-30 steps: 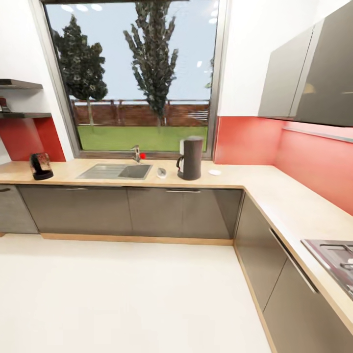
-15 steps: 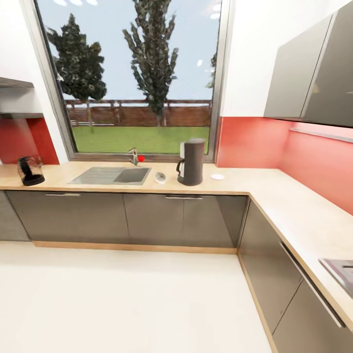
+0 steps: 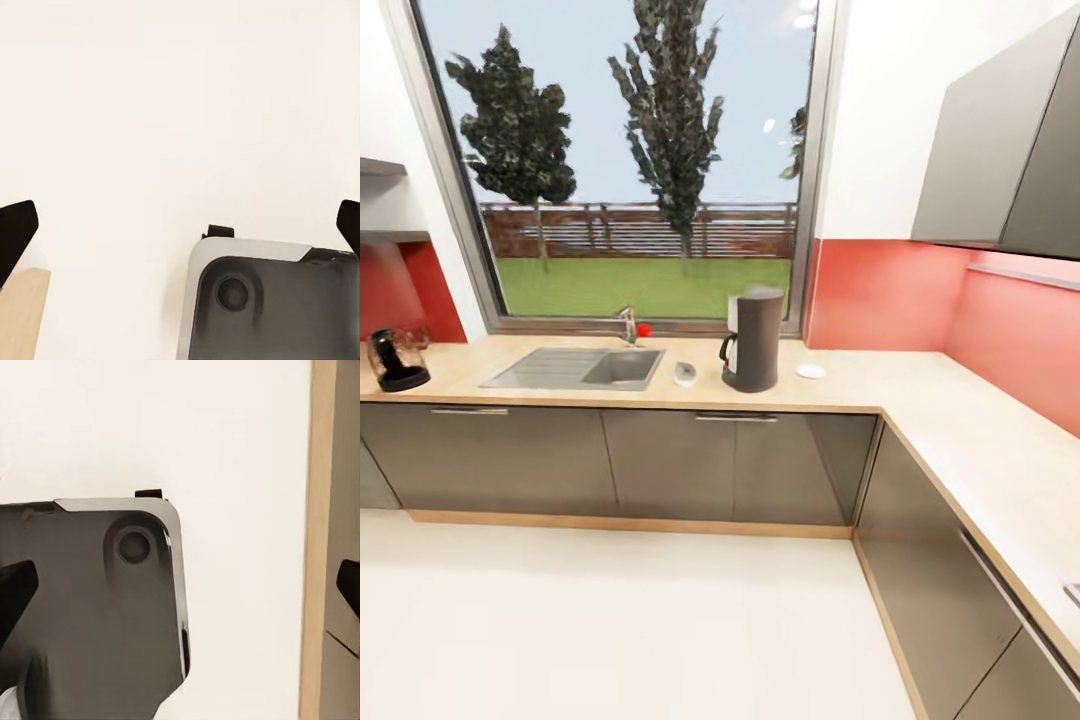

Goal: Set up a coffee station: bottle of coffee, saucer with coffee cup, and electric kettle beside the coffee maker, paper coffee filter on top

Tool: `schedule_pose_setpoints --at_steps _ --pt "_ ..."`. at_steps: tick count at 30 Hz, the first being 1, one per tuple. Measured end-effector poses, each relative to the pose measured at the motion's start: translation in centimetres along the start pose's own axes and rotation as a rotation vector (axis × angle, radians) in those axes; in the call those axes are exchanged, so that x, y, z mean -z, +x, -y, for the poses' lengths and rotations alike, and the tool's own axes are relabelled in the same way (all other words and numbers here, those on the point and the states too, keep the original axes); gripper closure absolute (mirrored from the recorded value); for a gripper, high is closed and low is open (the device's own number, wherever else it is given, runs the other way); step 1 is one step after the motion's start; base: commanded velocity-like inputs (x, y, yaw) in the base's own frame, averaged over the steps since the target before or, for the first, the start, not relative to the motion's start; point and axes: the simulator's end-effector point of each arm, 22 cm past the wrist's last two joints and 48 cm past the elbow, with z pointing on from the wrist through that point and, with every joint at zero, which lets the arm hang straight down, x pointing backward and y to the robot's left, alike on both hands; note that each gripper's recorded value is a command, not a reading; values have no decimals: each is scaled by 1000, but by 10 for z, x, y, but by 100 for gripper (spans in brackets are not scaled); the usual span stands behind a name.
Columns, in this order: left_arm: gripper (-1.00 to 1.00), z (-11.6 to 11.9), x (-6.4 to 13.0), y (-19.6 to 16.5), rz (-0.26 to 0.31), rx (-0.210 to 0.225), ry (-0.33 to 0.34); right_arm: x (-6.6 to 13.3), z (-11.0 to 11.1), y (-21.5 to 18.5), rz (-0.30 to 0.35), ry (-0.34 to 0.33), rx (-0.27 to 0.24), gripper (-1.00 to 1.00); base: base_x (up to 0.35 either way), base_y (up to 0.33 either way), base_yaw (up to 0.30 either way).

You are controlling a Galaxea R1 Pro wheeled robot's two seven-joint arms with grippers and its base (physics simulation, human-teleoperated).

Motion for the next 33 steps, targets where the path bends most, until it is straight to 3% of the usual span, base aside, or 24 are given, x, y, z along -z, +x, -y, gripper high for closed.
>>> schedule_pose_setpoints --at_steps 33 --pt "-100 0 0 2 -5 -1 0 0 3 0 -1 3 7 -100 338 0 0"
